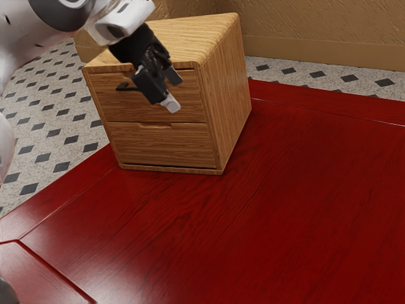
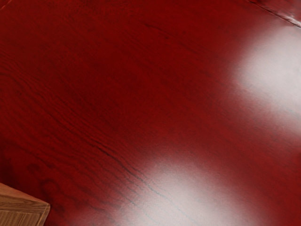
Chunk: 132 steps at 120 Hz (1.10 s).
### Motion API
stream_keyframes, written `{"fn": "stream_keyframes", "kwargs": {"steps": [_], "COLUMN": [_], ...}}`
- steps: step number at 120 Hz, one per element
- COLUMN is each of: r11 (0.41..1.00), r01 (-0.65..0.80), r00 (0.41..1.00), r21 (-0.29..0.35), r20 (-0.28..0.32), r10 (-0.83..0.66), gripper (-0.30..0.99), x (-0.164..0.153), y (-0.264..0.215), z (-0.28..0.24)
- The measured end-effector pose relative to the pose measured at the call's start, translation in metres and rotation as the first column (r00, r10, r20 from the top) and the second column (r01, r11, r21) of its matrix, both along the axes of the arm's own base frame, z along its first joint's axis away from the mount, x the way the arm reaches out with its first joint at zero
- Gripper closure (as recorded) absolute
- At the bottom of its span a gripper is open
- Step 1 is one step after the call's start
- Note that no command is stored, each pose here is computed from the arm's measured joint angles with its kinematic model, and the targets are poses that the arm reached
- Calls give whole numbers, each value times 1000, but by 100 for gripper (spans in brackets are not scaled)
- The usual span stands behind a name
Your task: Pull the drawer handle with one arm to open the drawer
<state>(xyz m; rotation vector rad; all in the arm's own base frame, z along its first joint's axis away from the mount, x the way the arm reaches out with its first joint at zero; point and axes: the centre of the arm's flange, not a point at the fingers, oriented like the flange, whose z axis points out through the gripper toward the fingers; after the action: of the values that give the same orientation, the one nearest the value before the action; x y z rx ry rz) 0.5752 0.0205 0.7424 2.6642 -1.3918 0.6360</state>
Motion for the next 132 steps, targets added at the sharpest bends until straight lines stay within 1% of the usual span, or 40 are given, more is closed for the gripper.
{"fn": "stream_keyframes", "kwargs": {"steps": [9, 15, 19, 25, 31, 39, 48, 52, 64, 73, 90, 108, 118, 132], "r11": [987, 970, 966, 965, 964, 966, 963, 960, 956, 951, 931, 914, 904, 888], "r01": [160, 240, 257, 260, 250, 197, 135, 110, 22, -26, -30, 26, 33, 41], "r00": [985, 964, 956, 948, 949, 960, 971, 976, 991, 993, 989, 980, 974, 969], "r21": [-28, -29, -11, 34, 94, 169, 232, 256, 292, 308, 365, 405, 427, 459], "r20": [74, 122, 148, 179, 175, 169, 164, 153, 123, 120, 143, 168, 188, 198], "r10": [-157, -235, -252, -262, -263, -225, -176, -152, -60, -12, -24, -103, -124, -147], "gripper": [1, 1, 1, 0, 0, 0, 0, 0, 0, 0, 0, 1, 1, 1], "x": [10, 18, 24, 30, 37, 40, 37, 34, 17, 8, 9, 30, 35, 37], "y": [-20, -29, -22, -5, 10, 51, 94, 109, 157, 181, 192, 186, 190, 195], "z": [-4, -8, -11, -13, -21, -27, -30, -33, -45, -51, -51, -66, -68, -69]}}
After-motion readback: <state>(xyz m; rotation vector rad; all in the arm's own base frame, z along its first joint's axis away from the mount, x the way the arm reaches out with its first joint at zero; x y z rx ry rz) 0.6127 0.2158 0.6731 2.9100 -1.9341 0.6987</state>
